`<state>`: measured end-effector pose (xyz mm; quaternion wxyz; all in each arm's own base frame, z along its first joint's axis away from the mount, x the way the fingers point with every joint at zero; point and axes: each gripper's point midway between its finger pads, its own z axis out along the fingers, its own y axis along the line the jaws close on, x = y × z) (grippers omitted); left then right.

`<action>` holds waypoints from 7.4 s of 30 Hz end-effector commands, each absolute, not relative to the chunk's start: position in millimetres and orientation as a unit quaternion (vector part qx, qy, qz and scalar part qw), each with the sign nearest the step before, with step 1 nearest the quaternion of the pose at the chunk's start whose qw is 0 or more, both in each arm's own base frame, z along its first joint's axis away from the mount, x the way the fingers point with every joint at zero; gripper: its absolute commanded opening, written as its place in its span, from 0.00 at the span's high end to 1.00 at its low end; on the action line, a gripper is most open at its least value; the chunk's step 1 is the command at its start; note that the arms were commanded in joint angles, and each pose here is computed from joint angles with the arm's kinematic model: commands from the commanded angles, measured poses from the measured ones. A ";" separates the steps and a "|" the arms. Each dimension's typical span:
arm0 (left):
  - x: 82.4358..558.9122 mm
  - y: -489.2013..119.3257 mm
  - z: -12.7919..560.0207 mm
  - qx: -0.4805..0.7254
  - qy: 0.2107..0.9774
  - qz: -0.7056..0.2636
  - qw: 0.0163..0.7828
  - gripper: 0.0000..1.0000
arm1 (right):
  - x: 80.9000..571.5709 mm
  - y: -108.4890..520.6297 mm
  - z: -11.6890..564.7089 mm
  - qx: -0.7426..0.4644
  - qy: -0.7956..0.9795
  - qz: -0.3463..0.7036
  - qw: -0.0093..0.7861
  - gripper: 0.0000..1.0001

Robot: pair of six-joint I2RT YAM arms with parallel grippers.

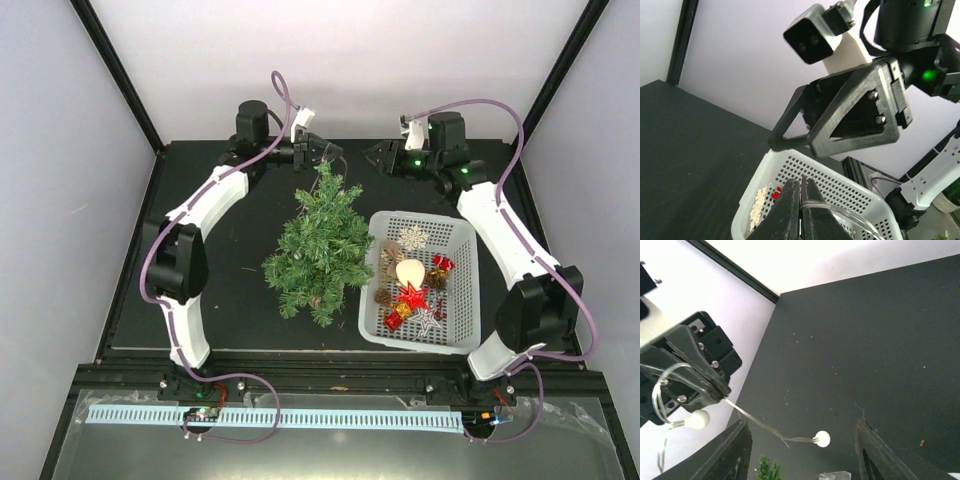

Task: Decorate the small christmas tree

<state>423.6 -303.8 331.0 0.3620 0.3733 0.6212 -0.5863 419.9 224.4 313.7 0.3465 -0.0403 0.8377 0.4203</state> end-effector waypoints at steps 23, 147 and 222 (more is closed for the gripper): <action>400.3 -338.3 354.0 0.401 0.575 -0.633 0.329 0.98 | 413.5 269.4 292.7 -0.103 0.841 0.427 0.317 0.76; 441.0 -232.3 269.0 0.315 0.765 -0.439 0.351 0.18 | 145.0 311.3 427.7 -0.338 0.793 0.478 0.165 0.99; 404.1 -137.7 226.6 0.252 0.847 -0.321 0.339 0.12 | 191.2 151.9 108.6 -0.004 0.989 0.148 -0.004 0.46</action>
